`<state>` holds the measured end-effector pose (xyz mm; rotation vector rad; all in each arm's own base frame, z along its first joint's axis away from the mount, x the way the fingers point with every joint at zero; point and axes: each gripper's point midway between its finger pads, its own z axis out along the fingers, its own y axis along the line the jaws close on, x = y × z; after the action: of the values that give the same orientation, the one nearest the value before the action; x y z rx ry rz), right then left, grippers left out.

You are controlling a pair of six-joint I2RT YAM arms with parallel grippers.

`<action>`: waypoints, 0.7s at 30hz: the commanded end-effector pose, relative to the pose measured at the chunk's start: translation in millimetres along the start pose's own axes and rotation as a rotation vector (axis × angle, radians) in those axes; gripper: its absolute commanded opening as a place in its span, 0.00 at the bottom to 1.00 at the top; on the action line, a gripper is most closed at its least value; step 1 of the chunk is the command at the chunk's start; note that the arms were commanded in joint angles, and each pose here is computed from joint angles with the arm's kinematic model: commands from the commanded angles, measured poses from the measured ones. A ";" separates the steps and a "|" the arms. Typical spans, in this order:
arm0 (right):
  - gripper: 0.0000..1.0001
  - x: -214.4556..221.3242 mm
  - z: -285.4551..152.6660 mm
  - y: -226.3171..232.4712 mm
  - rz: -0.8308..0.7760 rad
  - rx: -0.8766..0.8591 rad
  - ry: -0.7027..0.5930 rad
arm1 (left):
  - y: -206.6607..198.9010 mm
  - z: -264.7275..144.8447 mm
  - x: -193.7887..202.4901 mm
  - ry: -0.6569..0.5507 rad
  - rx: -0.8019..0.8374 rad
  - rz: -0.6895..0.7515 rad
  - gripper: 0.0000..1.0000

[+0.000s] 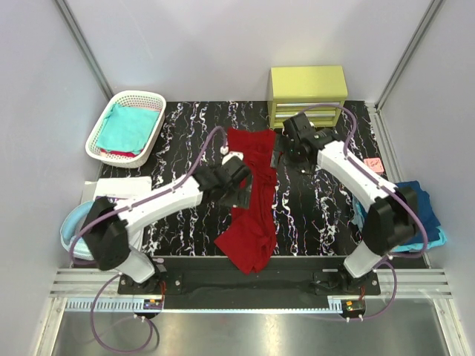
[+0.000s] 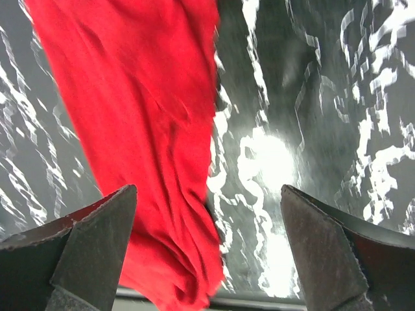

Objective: Fold and stack the t-shirts
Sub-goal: Rotate the tshirt 90 degrees

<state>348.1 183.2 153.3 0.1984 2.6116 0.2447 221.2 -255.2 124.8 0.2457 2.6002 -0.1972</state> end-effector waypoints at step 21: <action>0.72 24.2 66.2 13.1 -0.019 -0.014 0.064 | 7.1 138.8 -114.6 0.034 0.022 0.008 0.68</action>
<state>319.7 177.5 77.0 0.1778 2.7510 0.1524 379.7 -306.8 48.9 0.3072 2.6663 -0.2075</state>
